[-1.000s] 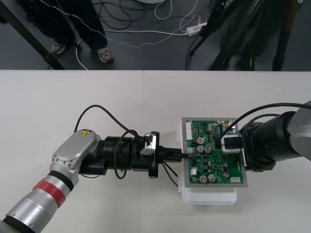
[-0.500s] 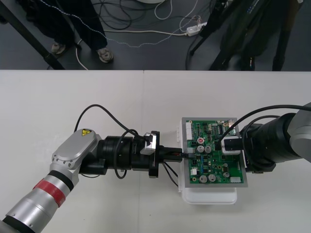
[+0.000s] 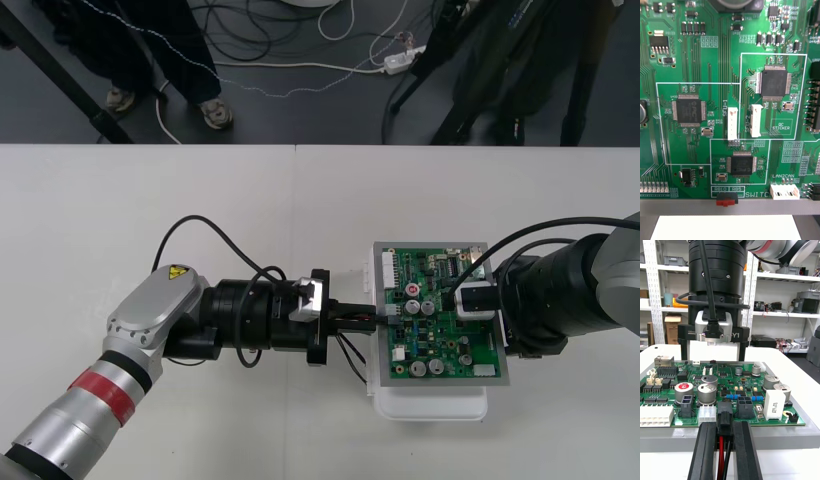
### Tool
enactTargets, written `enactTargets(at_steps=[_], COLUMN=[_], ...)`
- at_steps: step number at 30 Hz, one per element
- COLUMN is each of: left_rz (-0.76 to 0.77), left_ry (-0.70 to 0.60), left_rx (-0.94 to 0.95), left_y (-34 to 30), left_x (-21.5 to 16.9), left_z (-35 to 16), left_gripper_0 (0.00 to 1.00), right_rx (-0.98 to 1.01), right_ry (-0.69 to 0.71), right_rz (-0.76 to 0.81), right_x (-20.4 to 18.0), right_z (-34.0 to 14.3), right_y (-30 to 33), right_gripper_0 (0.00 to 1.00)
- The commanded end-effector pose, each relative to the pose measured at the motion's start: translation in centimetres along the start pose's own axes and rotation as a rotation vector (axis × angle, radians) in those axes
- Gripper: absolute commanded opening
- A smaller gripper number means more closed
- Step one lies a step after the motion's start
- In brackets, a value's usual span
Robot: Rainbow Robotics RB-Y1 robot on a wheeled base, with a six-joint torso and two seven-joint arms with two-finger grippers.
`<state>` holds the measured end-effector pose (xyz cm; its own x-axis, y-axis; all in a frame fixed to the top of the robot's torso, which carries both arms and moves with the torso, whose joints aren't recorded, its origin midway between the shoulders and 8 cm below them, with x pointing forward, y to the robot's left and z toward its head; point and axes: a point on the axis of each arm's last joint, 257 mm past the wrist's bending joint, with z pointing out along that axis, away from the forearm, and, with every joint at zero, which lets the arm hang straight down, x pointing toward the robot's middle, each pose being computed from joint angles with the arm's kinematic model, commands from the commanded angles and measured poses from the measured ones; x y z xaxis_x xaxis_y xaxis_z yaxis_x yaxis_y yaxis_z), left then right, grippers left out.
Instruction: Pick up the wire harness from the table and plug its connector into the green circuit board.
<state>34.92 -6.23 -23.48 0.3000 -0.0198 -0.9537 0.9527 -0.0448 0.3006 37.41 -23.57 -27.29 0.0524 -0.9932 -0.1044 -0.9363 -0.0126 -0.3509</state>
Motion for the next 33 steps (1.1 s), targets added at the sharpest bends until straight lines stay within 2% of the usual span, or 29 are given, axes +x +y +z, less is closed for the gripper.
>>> enactTargets(at_steps=[1,33], left_rz=[0.098,0.090], left_ry=[-0.074,-0.099], left_rx=[0.029,0.033], left_y=[-1.1,-1.6], left_x=[-2.6,-3.3], left_z=[2.6,4.6], left_gripper_0=[0.00,0.00], right_rx=[-0.002,-0.002], right_ry=[-0.030,-0.030], right_rz=[0.000,-0.004], right_x=[-1.6,-1.5], right_z=[-0.1,-0.1], right_y=[0.9,0.9], right_gripper_0=[1.00,1.00])
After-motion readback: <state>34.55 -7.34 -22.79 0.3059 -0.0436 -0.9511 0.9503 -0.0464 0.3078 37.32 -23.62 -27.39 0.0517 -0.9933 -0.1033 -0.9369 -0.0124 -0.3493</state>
